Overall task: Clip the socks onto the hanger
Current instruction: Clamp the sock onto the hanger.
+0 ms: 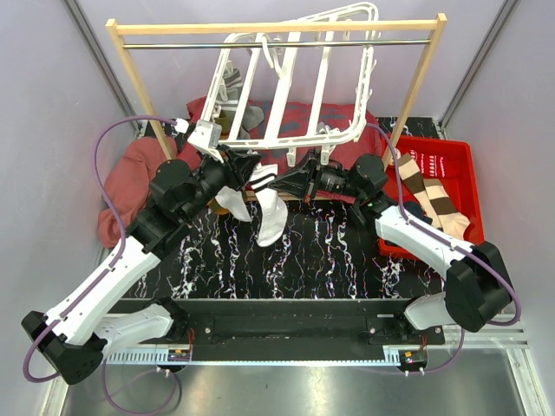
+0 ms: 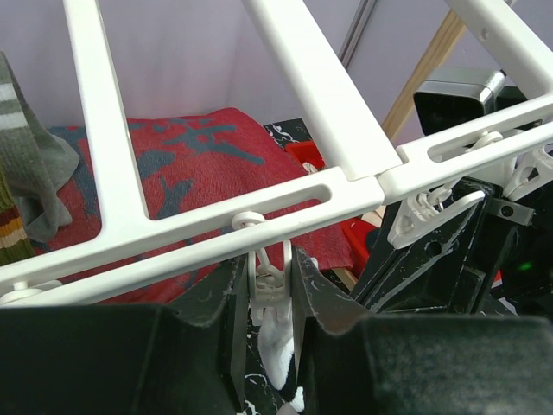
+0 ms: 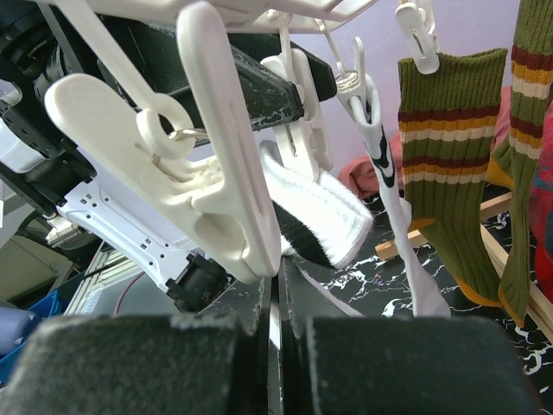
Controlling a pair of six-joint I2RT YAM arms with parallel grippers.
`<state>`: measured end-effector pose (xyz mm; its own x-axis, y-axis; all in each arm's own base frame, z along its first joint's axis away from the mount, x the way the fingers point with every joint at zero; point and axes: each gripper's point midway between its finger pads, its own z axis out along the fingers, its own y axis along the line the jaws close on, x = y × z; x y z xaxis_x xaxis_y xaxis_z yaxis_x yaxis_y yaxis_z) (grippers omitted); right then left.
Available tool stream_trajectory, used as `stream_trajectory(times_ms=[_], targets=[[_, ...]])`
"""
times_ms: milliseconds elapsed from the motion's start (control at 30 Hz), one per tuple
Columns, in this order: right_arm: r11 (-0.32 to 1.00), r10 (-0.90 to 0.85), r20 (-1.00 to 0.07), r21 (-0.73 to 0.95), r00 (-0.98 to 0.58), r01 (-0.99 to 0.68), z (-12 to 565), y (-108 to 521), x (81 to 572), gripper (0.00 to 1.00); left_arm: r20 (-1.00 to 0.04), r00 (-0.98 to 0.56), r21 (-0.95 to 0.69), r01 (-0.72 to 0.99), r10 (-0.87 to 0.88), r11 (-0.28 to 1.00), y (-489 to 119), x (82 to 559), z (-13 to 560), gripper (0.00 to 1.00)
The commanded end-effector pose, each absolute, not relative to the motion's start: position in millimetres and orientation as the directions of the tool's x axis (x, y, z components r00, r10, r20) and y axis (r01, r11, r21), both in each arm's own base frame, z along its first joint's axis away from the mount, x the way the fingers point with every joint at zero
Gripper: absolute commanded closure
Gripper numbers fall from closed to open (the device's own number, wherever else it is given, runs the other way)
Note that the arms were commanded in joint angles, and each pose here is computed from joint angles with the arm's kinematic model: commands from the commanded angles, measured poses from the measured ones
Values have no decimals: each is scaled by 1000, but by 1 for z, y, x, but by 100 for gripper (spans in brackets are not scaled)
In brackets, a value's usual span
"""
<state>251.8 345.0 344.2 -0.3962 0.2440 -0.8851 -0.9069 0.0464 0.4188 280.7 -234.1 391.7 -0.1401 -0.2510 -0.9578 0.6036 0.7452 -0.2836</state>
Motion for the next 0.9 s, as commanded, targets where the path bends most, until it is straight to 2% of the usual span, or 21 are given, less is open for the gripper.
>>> stream_trajectory(times_ms=[0,600,700,733,800,833,867], targets=[[28,303,-909,310,-288,-950,380,342,247,100,-954,-171,-298,640,-247,708,-242,273,391,100],[80,334,-920,247,-208,-966,392,342,258,100,-952,-195,-306,657,-237,689,-247,271,388,98],[85,334,-920,246,-205,-966,392,342,260,100,-952,-192,-306,657,-239,689,-246,271,389,86],[85,332,-921,246,-205,-966,391,343,260,100,-952,-190,-305,658,-240,688,-246,270,390,77],[89,331,-921,248,-206,-965,389,343,262,99,-951,-186,-306,660,-245,686,-245,269,392,68],[88,328,-921,251,-210,-964,388,344,262,98,-951,-186,-307,659,-247,687,-244,269,392,56],[92,324,-922,253,-211,-963,386,344,263,98,-950,-186,-310,659,-251,685,-244,269,393,51]])
